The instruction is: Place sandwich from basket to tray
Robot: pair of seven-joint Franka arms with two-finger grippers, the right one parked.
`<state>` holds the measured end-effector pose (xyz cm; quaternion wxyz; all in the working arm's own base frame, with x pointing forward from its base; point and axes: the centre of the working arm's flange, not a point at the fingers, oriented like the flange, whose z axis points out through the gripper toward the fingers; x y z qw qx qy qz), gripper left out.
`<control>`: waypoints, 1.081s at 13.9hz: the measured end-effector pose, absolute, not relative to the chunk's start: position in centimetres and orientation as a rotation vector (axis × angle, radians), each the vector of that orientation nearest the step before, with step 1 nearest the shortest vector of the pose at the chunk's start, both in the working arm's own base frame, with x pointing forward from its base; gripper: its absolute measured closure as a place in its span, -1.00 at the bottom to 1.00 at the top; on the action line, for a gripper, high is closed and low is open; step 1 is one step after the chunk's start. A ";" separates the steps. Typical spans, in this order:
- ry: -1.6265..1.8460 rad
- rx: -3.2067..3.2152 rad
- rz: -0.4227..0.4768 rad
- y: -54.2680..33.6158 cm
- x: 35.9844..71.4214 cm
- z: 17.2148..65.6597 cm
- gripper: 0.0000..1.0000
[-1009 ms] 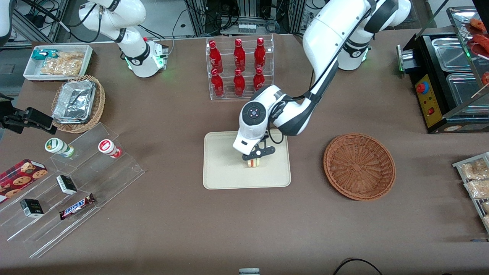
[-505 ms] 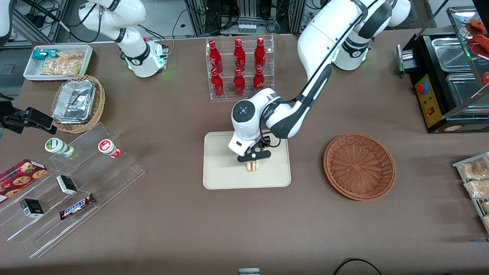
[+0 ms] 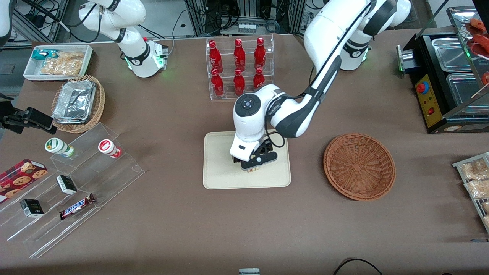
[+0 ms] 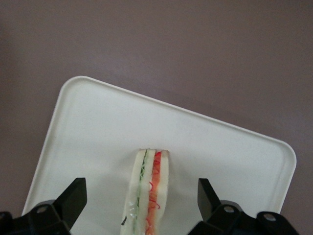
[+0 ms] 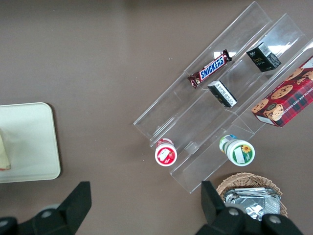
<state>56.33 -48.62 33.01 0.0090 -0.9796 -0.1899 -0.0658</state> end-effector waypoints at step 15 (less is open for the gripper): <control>-0.229 -3.036 0.191 -12.4 60.8 50.7 -1.00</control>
